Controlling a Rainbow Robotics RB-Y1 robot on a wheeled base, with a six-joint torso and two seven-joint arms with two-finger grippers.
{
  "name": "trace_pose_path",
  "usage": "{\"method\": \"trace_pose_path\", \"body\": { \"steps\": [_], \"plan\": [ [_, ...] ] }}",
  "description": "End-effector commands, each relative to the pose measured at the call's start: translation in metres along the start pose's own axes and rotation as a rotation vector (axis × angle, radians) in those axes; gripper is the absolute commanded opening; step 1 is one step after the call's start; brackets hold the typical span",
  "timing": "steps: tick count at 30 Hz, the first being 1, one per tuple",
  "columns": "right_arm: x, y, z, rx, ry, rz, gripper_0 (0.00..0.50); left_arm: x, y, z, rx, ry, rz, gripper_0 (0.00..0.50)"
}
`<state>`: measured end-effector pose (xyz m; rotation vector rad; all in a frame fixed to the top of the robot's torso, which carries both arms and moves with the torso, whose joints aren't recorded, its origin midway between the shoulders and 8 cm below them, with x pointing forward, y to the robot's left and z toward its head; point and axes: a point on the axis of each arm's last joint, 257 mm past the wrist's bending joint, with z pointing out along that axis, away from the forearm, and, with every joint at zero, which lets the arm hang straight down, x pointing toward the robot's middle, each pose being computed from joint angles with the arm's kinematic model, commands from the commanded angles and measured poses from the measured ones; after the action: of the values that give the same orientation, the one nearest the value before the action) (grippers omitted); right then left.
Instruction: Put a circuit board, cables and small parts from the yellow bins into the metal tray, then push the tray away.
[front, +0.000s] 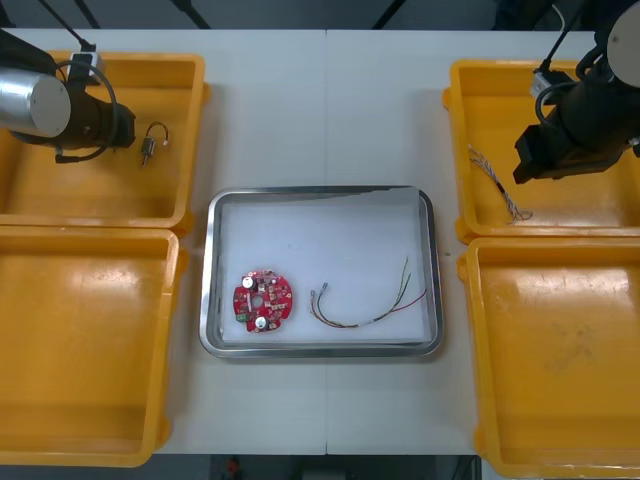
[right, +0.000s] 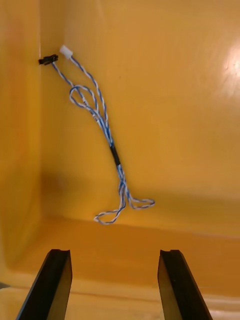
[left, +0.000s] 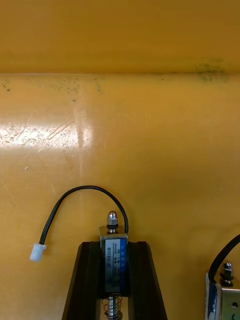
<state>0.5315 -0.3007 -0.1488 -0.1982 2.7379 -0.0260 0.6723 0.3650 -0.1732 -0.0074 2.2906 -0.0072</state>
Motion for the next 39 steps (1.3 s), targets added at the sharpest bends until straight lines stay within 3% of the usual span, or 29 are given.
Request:
{"method": "trace_pose_path", "body": {
  "steps": [1,9,15,20,27,31,36,39],
  "plan": [
    [-0.027,-0.011,-0.004,0.013,-0.064,-0.119,0.5,-0.029,-0.018,-0.006,0.008,-0.049,0.137,0.023],
    [-0.037,-0.015,0.025,-0.004,-0.098,-0.185,0.5,-0.029,-0.02,-0.005,0.015,-0.049,0.138,0.0],
    [-0.041,-0.011,0.046,0.024,-0.112,-0.19,0.5,-0.042,-0.008,-0.04,0.013,0.044,0.109,0.0],
    [-0.04,-0.002,0.061,0.011,-0.108,-0.184,0.5,-0.048,0.004,-0.069,0.013,0.097,0.101,0.0],
    [-0.037,0.003,0.07,0.016,-0.096,-0.19,0.5,-0.043,0.009,-0.118,0.025,0.21,0.087,0.0],
    [-0.034,0.005,0.075,0.022,-0.088,-0.198,0.5,-0.041,0.006,-0.141,0.029,0.253,0.077,0.0],
    [-0.03,0.007,0.084,0.012,-0.095,-0.197,0.5,-0.036,-0.01,-0.172,-0.019,0.299,0.004,0.0],
    [-0.028,0.006,0.088,0.011,-0.099,-0.197,0.5,-0.035,-0.02,-0.183,-0.025,0.308,-0.011,0.0]
  ]
}}
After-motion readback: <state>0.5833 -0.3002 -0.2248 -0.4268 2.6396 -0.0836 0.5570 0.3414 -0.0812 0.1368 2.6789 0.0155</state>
